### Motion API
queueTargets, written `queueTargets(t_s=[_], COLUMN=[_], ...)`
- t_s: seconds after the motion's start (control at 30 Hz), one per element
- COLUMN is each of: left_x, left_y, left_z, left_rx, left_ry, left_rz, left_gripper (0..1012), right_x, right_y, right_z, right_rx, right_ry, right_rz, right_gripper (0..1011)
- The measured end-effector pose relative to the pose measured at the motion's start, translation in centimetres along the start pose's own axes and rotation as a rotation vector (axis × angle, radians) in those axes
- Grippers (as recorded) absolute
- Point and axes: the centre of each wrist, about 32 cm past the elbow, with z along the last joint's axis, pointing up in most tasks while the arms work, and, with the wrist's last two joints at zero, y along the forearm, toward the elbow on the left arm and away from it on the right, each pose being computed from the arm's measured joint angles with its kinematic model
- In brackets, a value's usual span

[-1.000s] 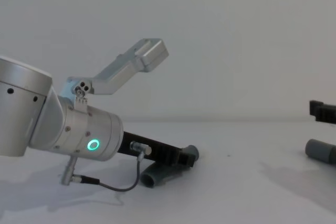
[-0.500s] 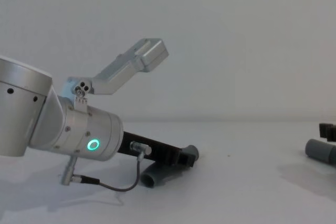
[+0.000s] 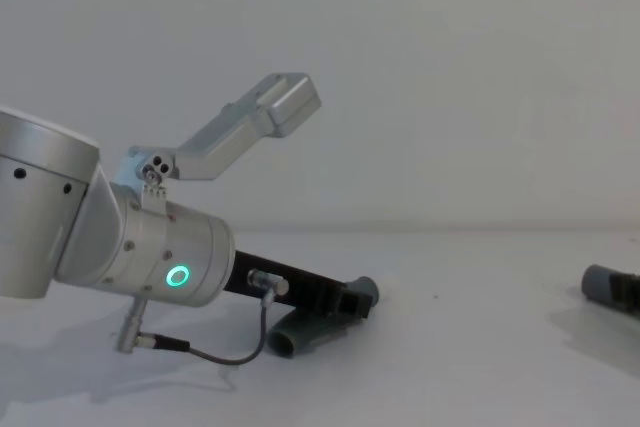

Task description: Use both hands to pick up one end of the pipe from the table, align the ends, and insert them.

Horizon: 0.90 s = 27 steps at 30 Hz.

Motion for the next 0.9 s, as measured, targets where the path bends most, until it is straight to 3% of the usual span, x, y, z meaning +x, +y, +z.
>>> queueTargets(t_s=[0.9], left_x=[0.00], left_y=[0.00], left_z=[0.00], left_rx=[0.000], left_ry=[0.000], left_rz=[0.000], left_gripper=[368], right_x=[1.6], right_y=[2.2], right_z=[-0.6], right_rx=[-0.062], right_ry=[0.005], right_rz=[-0.007], right_gripper=[1004])
